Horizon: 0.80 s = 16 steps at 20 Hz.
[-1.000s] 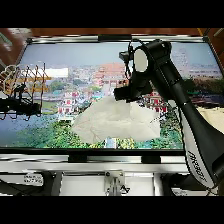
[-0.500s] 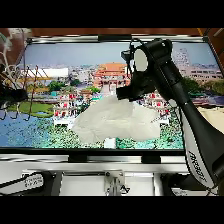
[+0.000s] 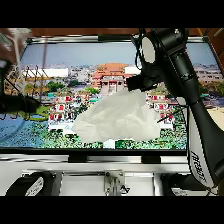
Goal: Fold the shirts.
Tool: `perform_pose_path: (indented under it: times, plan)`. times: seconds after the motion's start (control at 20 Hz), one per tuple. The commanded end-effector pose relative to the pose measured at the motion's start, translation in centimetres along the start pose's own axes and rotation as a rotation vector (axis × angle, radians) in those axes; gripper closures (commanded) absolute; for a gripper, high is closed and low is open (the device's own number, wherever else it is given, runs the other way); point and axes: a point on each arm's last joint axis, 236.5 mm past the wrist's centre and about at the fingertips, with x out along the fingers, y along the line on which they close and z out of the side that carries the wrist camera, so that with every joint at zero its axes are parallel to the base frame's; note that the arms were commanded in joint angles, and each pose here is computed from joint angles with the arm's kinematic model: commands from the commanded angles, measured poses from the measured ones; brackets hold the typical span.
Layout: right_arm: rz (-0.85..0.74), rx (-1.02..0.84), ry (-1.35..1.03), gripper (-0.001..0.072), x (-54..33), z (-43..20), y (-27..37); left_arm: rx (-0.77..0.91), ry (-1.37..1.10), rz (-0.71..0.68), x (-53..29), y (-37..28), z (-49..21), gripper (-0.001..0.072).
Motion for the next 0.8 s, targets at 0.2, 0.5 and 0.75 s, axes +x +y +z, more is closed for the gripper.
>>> perform_pose_path:
  times: [0.2, 0.5, 0.75]
  plan:
    - [-0.078, 0.11, 0.019, 0.064, 0.7, 0.3, -6.1, 0.26, 0.199, -0.229, -2.0, -12.0, -13.5, 0.067]
    - [-0.04, 0.105, 0.027, 0.0639, 1.0, 0.2, -6.1, 0.512, 0.304, -0.389, -2.5, -17.4, -17.0, 0.067]
    - [0.038, 0.098, 0.031, 0.064, -0.3, -0.6, -4.6, 0.546, 0.277, -0.265, 1.6, -16.9, -15.5, 0.067]
